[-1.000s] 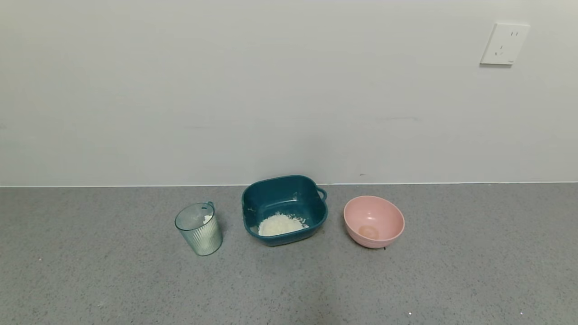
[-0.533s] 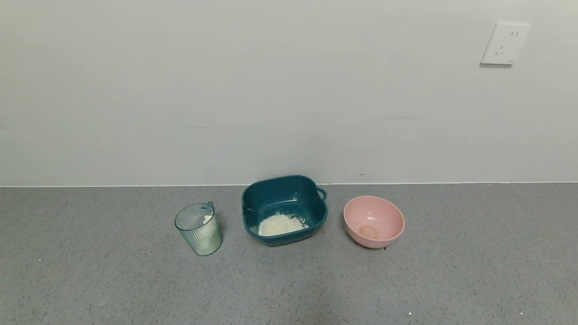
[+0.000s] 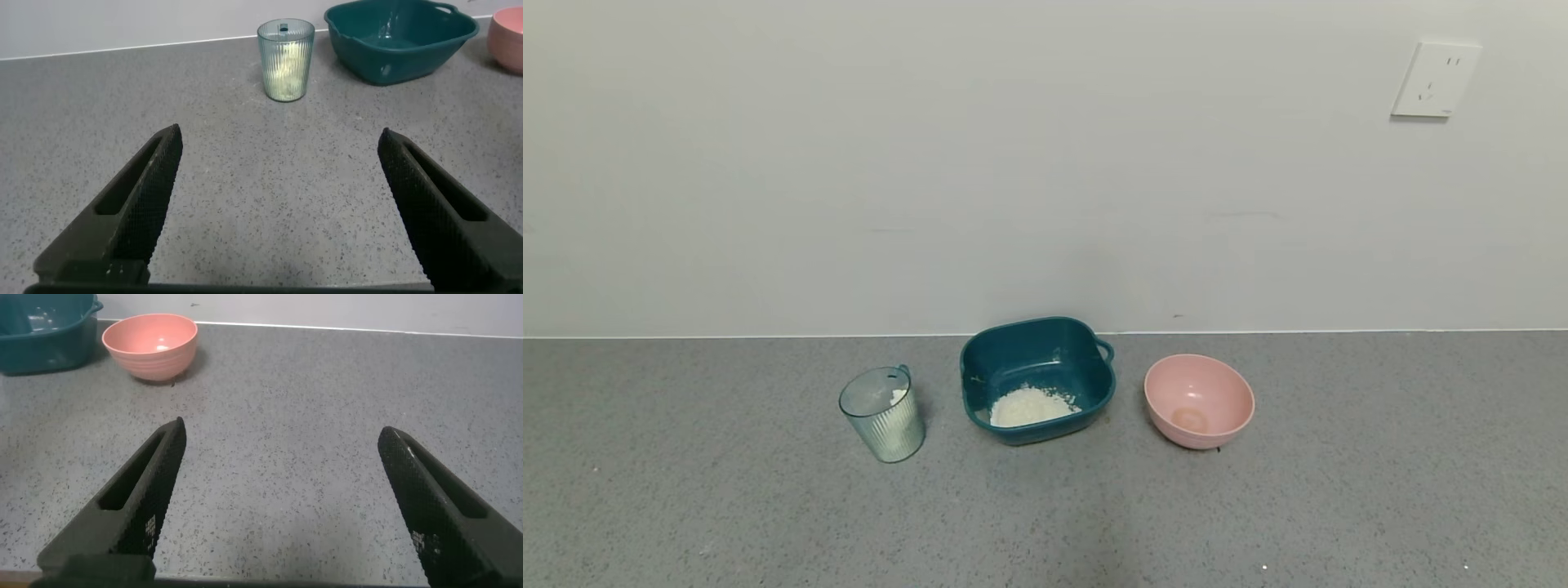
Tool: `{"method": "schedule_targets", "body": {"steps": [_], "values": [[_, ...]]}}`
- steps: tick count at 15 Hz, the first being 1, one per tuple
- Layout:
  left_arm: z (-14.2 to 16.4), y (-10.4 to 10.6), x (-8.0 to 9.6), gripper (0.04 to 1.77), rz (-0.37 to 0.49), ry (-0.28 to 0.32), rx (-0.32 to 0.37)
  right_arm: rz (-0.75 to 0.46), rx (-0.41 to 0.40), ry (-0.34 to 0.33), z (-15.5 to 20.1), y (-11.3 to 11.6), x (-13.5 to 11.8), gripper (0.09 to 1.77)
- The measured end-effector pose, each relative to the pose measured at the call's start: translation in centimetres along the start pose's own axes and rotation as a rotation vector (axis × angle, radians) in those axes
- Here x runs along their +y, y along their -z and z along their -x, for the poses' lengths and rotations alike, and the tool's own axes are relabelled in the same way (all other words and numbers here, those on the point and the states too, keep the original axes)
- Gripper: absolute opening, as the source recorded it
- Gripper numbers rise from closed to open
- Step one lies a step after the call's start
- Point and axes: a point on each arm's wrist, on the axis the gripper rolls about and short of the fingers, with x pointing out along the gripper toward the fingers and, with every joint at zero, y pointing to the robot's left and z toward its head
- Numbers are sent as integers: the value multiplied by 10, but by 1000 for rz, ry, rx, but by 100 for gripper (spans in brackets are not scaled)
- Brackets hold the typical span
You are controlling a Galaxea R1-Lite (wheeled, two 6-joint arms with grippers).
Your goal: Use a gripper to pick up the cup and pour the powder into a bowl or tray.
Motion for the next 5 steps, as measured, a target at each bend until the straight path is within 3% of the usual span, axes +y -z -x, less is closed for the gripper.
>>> {"method": "schedule_targets", "body": {"steps": [5], "values": [[0, 0, 0, 172, 4, 1, 2, 2, 3, 0, 0, 0, 0, 171]]}}
